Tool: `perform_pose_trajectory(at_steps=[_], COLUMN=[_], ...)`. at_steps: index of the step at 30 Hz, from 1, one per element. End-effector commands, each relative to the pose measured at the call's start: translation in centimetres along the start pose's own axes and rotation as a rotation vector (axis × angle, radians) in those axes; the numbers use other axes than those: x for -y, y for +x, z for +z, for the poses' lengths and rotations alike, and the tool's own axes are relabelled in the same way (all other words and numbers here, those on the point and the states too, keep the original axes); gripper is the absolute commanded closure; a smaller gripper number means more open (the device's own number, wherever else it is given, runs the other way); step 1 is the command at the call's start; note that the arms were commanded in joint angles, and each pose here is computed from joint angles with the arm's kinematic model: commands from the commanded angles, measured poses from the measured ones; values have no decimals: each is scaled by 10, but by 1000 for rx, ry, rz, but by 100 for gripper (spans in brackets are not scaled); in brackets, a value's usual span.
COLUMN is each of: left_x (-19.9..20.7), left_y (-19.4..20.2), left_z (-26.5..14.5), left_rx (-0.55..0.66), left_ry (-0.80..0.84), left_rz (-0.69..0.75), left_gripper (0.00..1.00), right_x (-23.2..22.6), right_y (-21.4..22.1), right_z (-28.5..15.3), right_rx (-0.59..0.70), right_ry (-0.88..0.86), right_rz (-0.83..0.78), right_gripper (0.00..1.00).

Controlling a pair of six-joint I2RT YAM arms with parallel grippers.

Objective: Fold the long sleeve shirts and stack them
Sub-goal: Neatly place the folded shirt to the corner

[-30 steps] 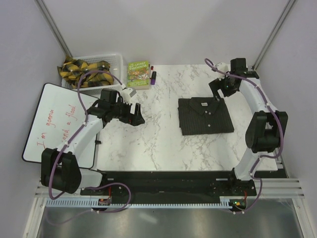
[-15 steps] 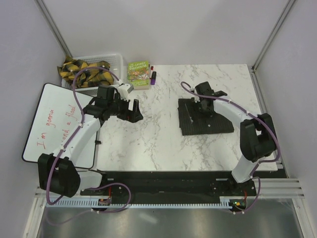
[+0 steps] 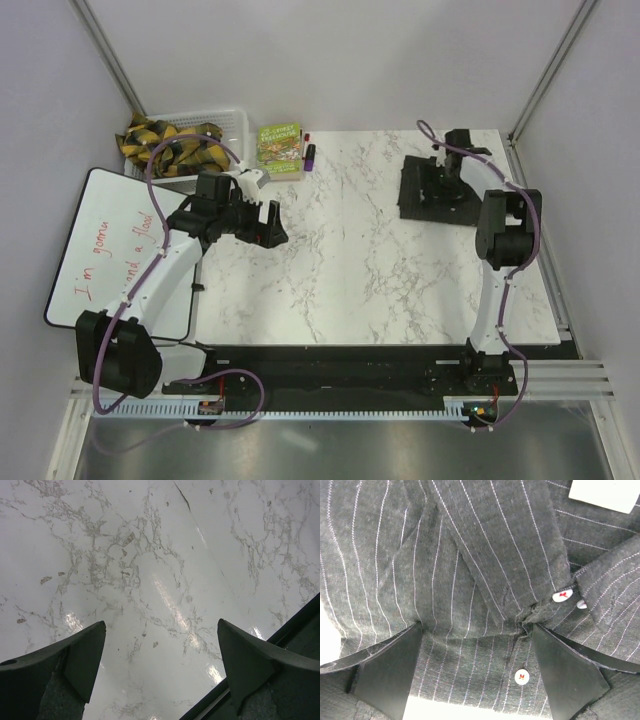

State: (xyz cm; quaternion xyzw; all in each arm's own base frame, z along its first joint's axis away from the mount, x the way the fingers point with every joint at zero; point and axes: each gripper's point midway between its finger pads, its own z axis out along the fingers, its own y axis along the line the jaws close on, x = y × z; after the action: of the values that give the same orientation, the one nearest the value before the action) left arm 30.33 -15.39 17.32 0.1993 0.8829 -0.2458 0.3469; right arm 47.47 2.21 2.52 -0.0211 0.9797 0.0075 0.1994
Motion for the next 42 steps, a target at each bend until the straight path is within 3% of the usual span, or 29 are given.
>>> perform_pose_trajectory(at_steps=[1,2,3,7,13,18,20,23,26,27,33,42], left_x=[0,-1,-1,-5,-6,-4,-3,-1,-1,-2,-3,-5], left_y=[-10,-8,-5,0,-4,-14,-18,-22,-23,-25,-31,-22], left_z=[-12,-12,-11,-10,-10,-17,-18,-21,-22,-23,-26,-24], left_rx=[41,36,31,21,25,41,48,60,68,74,85,61], left_ry=[-23,-27,-26,-34,-37,-36,-37,-31,-34,-40,-51,-53], left_rz=[1,-3,-4,-14,-13,28,33,35,46,51,82,72], left_gripper=[1,1,1,1,1,0,1,1,1,1,1,1], right_x=[70,74,85,97,114,103,97,88,83,79,67,84], right_y=[-28,-22,-43,-50,-71,-148,-163,-152,-116,-91,-33,-7], right_z=[37,56,45,58,45,-64,-112,-148,-147,-128,-92,-36], right_rx=[15,-18,13,-2,63,372,456,473,413,346,255,199], right_ry=[-65,-101,-104,-99,-8,3,2,-12,-21,-40,-75,14], right_rz=[-94,-103,-117,-240,-231,-172,-147,-127,-113,-104,-49,-20], right_gripper=[2,2,2,2,2,2,2,2,2,2,2,2])
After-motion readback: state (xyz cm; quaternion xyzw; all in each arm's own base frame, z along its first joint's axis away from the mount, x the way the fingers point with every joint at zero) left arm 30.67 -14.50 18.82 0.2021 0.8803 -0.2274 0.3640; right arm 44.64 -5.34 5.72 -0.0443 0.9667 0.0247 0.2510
